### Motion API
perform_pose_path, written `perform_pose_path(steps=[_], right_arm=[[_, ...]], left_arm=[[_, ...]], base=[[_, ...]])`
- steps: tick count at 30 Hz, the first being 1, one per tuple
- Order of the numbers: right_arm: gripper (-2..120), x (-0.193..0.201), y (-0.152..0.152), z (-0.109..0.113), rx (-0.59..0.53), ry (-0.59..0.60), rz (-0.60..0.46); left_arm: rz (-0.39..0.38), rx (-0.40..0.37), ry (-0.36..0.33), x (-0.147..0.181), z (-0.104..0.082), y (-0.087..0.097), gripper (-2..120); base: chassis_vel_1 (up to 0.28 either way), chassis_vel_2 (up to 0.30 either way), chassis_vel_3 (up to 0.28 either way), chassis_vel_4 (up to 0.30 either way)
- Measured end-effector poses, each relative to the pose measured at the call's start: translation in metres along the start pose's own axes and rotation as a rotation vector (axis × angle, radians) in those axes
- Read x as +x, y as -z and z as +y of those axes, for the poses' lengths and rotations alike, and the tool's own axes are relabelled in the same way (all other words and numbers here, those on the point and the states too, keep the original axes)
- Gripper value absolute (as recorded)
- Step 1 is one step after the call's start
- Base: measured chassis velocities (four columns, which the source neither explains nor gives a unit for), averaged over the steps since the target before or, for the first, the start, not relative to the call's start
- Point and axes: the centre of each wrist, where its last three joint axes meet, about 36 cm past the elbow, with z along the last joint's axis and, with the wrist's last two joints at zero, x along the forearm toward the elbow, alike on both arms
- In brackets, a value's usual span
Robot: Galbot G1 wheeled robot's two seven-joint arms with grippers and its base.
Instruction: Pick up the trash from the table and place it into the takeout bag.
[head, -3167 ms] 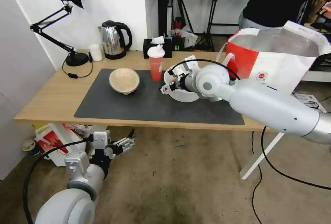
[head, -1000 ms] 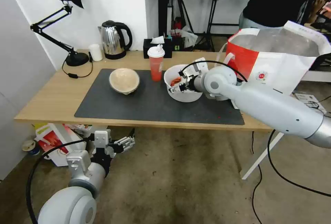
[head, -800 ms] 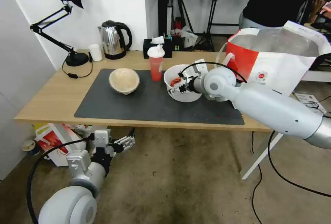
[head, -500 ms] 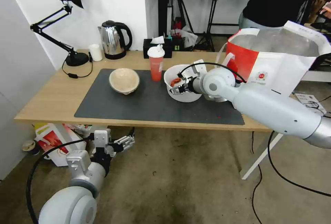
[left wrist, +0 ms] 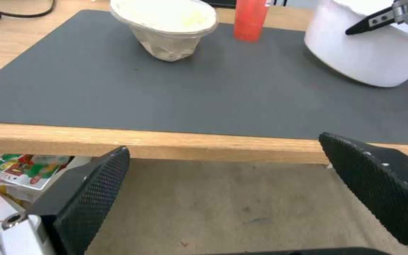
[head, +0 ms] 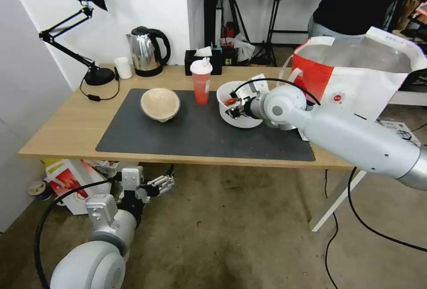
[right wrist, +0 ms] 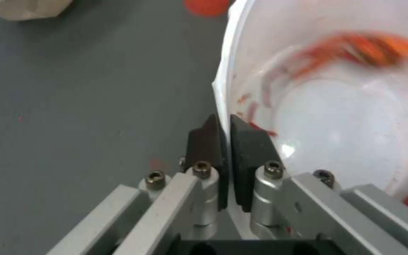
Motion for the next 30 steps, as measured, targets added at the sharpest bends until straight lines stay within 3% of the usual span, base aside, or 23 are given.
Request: perform_pose_path(steps=[21,30], right_arm=[[0,0.004,0.001,-0.011,-0.014,0.013,-0.007],[0,0.021,0.019,-0.012,0.003,0.084,-0.054]], left_arm=[[-0.006,-0.006,0.022,0.004,-0.002,0.001,100],[-0.011,-0.005,0.029,0.008,-0.003,0.003,100]], base=[[0.0,0.0,0.0,0.0],[0.0,0.0,0.0,0.0]])
